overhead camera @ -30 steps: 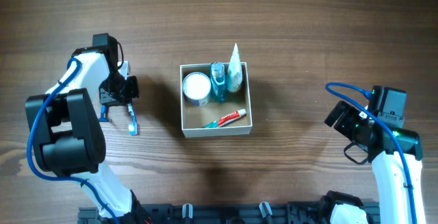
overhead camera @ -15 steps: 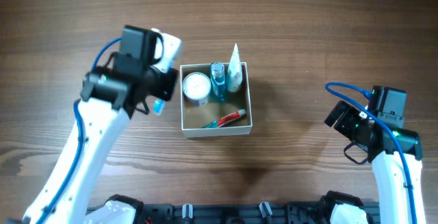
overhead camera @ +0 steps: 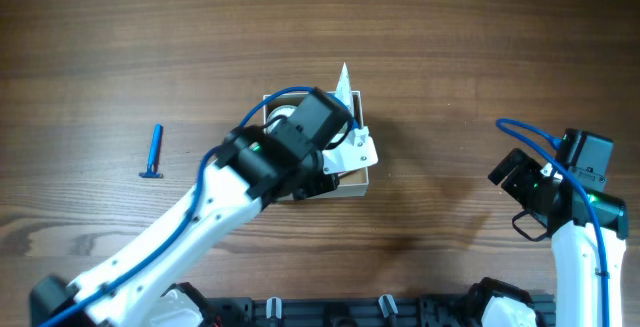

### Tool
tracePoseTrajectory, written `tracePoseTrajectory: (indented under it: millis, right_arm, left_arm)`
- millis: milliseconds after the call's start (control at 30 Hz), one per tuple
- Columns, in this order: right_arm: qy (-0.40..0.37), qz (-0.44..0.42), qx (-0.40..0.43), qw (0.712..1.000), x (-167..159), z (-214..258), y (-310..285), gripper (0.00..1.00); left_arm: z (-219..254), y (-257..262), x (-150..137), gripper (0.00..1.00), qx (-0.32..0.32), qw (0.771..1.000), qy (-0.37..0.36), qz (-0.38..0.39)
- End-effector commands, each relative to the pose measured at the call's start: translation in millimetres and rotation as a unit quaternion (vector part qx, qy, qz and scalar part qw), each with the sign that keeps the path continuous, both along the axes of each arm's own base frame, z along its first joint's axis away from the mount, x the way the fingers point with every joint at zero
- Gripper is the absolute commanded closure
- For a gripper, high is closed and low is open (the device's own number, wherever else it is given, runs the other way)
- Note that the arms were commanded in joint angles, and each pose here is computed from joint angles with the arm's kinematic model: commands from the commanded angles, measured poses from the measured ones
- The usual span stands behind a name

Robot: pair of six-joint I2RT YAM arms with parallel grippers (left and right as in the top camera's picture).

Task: Pack container
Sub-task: 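Lower the toothbrush into the box with the left gripper and release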

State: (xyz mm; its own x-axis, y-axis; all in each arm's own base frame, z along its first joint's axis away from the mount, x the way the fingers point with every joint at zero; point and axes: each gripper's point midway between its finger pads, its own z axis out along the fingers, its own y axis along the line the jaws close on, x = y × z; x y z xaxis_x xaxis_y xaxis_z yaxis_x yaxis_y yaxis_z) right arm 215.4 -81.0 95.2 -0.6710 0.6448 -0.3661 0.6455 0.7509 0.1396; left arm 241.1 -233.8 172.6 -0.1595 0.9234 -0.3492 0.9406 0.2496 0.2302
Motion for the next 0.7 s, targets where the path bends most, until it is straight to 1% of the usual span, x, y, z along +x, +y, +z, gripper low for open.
tracePoseTrajectory:
  millis: [0, 200, 333, 367, 400, 467, 500, 533, 567, 600, 633, 667]
  right_arm:
    - [-0.008, -0.003, 0.002, 1.000, 2, 4, 0, 0.00]
    - [-0.008, -0.003, 0.002, 1.000, 2, 4, 0, 0.00]
    - [-0.008, -0.002, 0.002, 1.000, 2, 4, 0, 0.00]
    - [-0.008, -0.002, 0.002, 1.000, 2, 4, 0, 0.00]
    - [-0.008, -0.002, 0.002, 1.000, 2, 4, 0, 0.00]
    - [-0.008, -0.002, 0.002, 1.000, 2, 4, 0, 0.00]
    - [-0.008, -0.002, 0.002, 1.000, 2, 4, 0, 0.00]
    - [-0.008, -0.001, 0.002, 1.000, 2, 4, 0, 0.00]
    - [-0.007, -0.001, 0.002, 1.000, 2, 4, 0, 0.00]
    - [-0.007, -0.001, 0.002, 1.000, 2, 4, 0, 0.00]
    - [-0.008, -0.002, 0.002, 1.000, 2, 4, 0, 0.00]
    - [-0.008, -0.001, 0.002, 1.000, 2, 4, 0, 0.00]
  left_arm:
    - [-36, 3, 8, 0.96, 0.041, 0.998, 0.040, 0.000]
    - [-75, 7, 24, 0.96, 0.070, 0.994, 0.076, 0.020]
    - [-92, 8, 24, 0.95, 0.086, 0.992, 0.094, 0.021]
    - [-94, 8, 23, 0.91, 0.087, 0.991, 0.096, 0.023]
    - [-94, 9, 23, 0.73, 0.088, 0.991, 0.097, 0.023]
    - [-94, 9, 23, 0.59, 0.088, 0.991, 0.097, 0.023]
    - [-94, 10, 22, 0.42, 0.090, 0.991, 0.098, 0.023]
    - [-92, 13, 22, 0.35, 0.095, 0.990, 0.097, 0.025]
    - [-85, 18, 19, 0.34, 0.104, 0.990, 0.092, 0.027]
    - [-69, 24, 24, 0.30, 0.103, 0.991, 0.065, 0.062]
    - [-51, 28, 29, 0.28, 0.087, 0.991, 0.038, 0.094]
    - [-27, 35, 33, 0.13, 0.061, 0.989, 0.008, 0.135]
